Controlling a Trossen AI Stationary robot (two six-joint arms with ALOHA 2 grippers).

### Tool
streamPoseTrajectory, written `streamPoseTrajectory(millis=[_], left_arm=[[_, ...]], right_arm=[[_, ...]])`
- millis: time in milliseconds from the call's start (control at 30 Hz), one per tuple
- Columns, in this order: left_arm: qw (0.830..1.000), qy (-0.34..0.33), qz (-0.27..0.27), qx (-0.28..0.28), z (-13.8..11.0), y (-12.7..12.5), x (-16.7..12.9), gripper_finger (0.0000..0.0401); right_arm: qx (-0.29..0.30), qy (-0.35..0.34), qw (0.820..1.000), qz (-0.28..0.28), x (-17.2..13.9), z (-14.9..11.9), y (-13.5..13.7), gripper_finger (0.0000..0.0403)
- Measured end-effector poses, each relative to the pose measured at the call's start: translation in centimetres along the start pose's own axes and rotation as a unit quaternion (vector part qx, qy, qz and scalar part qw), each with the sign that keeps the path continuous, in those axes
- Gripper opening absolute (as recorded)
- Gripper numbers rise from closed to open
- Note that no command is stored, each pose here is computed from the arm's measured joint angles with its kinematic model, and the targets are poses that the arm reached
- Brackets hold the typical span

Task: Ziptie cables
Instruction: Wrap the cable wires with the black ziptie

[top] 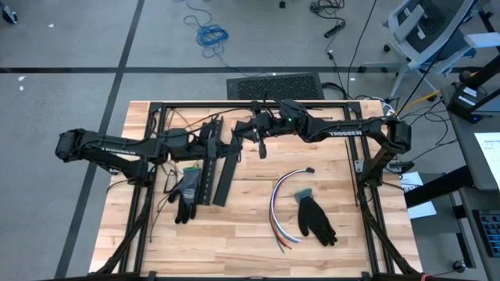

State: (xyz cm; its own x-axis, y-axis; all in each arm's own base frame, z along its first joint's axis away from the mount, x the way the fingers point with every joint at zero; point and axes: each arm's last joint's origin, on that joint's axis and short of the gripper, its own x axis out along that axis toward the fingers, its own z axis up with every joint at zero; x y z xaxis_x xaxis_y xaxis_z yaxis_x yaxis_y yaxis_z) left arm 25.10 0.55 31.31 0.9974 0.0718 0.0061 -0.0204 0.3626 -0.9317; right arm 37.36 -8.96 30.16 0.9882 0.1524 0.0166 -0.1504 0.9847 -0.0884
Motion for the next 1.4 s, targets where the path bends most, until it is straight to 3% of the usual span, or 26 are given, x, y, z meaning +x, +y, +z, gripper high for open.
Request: streamPoseTrajectory(millis=[433, 567, 1267, 1400], left_arm=[[1.000, -0.016, 0.006, -0.014, 0.1, 0.0, 0.0, 0.0000], [0.999, -0.019, 0.006, -0.040, 0.1, 0.0, 0.0, 0.0000], [0.998, -0.053, 0.019, -0.039, 1.1, 0.4, 0.0, 0.0000], [0.995, -0.056, 0.005, -0.077, 1.1, 0.2, 0.0, 0.0000]], right_arm=[[-0.027, 0.003, 1.000, 0.002, 0.0, -0.1, 0.1, 0.0000], [-0.032, 0.003, 0.999, 0.001, 0.0, -0.1, 0.1, 0.0000], [-0.048, 0.002, 0.999, 0.006, 0.3, 0.0, 0.7, 0.0000], [-0.051, 0.002, 0.999, 0.007, 0.3, 0.0, 0.7, 0.0000]])
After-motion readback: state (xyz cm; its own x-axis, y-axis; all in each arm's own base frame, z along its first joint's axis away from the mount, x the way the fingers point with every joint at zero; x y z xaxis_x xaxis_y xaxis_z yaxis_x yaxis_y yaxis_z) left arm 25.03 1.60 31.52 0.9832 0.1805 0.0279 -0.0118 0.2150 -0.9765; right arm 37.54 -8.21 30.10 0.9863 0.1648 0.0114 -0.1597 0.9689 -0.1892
